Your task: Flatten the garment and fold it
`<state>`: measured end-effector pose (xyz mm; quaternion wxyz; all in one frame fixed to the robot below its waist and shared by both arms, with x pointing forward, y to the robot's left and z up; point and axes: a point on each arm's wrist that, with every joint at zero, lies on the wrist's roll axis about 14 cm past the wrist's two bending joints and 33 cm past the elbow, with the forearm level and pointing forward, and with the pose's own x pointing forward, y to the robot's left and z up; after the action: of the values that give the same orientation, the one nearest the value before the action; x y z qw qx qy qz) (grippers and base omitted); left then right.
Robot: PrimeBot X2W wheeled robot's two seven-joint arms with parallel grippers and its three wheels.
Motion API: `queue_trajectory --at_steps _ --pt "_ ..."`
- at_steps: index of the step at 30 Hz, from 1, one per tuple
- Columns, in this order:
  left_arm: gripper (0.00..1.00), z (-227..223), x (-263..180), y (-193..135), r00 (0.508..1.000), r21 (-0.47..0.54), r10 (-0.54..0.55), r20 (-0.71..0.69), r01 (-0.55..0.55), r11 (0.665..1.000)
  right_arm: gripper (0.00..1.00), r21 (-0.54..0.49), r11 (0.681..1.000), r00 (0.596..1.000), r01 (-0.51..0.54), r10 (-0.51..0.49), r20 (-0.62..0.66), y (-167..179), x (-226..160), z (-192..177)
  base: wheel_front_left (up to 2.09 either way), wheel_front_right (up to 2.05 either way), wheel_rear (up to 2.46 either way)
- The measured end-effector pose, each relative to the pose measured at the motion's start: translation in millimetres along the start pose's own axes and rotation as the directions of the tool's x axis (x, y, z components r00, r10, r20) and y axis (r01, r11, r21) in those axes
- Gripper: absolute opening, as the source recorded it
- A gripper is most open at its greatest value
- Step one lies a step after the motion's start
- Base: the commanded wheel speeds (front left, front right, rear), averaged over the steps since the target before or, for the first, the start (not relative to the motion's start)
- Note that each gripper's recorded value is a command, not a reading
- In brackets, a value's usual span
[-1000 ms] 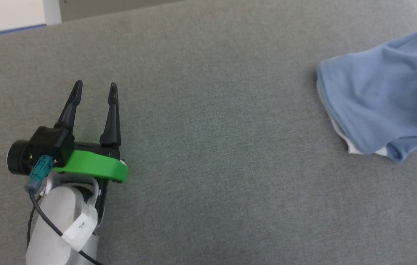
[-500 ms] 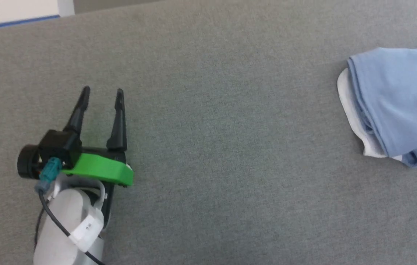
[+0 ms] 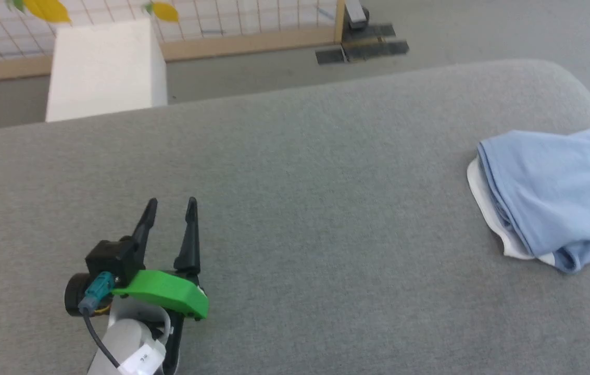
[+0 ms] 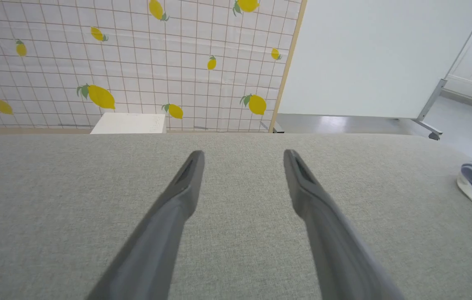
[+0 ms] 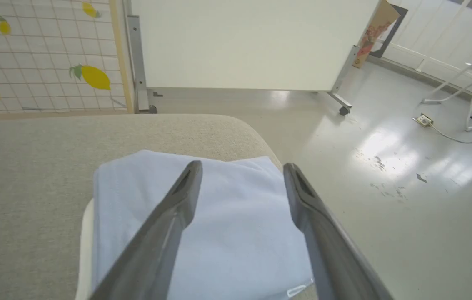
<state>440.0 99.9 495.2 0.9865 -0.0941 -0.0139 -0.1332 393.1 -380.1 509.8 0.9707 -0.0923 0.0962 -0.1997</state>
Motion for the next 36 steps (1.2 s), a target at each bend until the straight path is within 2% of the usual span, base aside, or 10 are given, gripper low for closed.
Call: queue_trajectory --at_steps 5,10,13,23,36 --pt "1.0 12 -20 6 0.999 0.001 0.034 0.02 -0.034 0.999 1.0 0.075 0.989 0.984 -0.125 0.113 0.139 40 -26 25 0.0 0.0 0.0" --pt "1.0 19 -40 18 0.996 0.006 0.085 0.031 -0.085 0.996 1.0 0.136 0.958 0.943 -0.254 0.213 0.256 85 -51 48 0.0 0.0 0.0" --pt "1.0 22 -50 23 0.993 0.007 0.11 0.041 -0.11 0.994 1.0 0.14 0.934 0.913 -0.328 0.276 0.301 111 -68 57 0.0 0.0 0.0" --pt "1.0 31 -73 34 0.985 0.009 0.157 0.067 -0.158 0.987 1.0 0.13 0.874 0.849 -0.468 0.404 0.34 161 -104 59 0.0 0.0 0.0" --pt "1.0 22 -79 31 0.985 -0.01 0.166 0.046 -0.166 0.986 1.0 0.152 0.843 0.836 -0.517 0.458 0.302 180 -114 43 0.0 0.0 0.0"
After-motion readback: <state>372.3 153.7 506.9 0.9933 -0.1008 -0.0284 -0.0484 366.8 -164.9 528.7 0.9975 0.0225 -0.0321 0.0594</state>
